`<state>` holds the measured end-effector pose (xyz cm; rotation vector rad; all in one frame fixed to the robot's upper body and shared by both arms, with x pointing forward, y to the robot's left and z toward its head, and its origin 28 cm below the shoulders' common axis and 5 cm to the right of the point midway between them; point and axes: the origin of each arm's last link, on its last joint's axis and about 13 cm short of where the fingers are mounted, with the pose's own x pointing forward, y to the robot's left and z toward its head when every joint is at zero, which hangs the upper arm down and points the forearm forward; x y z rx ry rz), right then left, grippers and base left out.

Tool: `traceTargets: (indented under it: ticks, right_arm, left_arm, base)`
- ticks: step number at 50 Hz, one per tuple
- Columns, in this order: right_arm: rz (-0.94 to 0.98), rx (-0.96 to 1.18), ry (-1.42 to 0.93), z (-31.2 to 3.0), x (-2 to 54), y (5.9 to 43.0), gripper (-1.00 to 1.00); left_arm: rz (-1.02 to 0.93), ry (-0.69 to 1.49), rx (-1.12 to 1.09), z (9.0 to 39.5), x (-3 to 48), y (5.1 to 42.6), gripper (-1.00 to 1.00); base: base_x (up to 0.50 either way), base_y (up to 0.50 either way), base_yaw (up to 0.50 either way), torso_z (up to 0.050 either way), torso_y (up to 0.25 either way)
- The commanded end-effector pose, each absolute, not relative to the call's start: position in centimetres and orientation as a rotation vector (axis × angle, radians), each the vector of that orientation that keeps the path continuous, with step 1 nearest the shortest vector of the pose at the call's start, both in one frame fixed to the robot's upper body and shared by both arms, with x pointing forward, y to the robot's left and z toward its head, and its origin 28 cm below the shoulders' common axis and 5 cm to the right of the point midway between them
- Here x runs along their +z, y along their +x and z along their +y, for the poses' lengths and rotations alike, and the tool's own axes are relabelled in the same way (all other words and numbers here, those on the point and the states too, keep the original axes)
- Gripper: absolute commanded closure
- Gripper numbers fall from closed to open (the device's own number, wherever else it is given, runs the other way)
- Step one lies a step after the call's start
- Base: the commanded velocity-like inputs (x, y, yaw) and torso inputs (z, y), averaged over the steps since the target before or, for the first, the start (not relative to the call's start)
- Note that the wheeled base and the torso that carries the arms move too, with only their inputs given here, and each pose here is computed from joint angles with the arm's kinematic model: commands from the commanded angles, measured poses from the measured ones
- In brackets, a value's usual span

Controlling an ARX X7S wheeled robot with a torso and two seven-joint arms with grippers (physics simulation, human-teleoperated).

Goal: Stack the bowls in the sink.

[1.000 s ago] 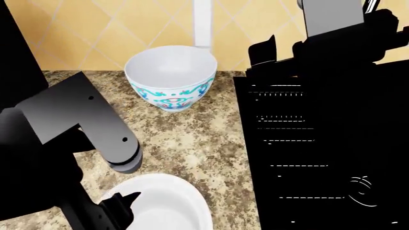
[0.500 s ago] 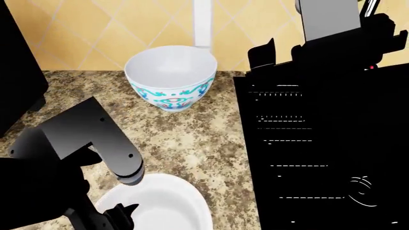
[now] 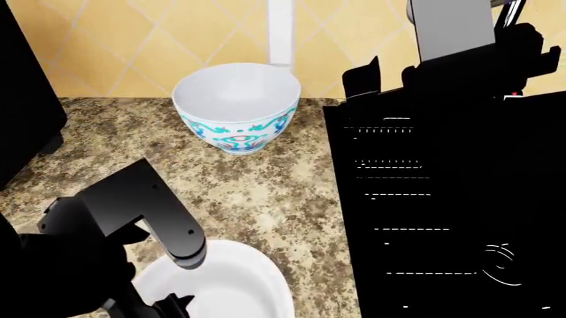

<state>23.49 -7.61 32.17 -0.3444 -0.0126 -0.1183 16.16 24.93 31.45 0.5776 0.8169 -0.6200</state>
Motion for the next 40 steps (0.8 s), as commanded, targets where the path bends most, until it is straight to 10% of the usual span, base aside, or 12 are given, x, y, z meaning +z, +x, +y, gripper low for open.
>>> traceTargets:
  ticks: [1, 16, 17, 40]
  right_arm:
    - [-0.01, -0.119, -0.346, -7.7, 32.0, 23.5, -1.0]
    - [-0.003, -0.119, -0.348, -7.7, 31.6, 23.6, -1.0]
    - [-0.002, -0.119, -0.348, -7.7, 31.6, 23.6, -1.0]
    - [0.0, -0.121, -0.345, -7.7, 31.5, 23.7, -1.0]
  left_arm:
    - [0.838, 0.577, -0.618, 24.9, 30.5, 16.6, -1.0]
    - [0.853, 0.58, -0.621, 24.8, 29.8, 16.8, -1.0]
    - [0.851, 0.577, -0.621, 24.8, 29.8, 16.9, 1.0]
    - [0.772, 0.523, -0.624, 24.8, 31.4, 16.4, 1.0]
  base:
    - [0.0, 0.0, 0.0, 0.0, 0.0]
    - [0.0, 0.0, 0.0, 0.0, 0.0]
    - [0.0, 0.0, 0.0, 0.0, 0.0]
    - [0.0, 0.0, 0.0, 0.0, 0.0]
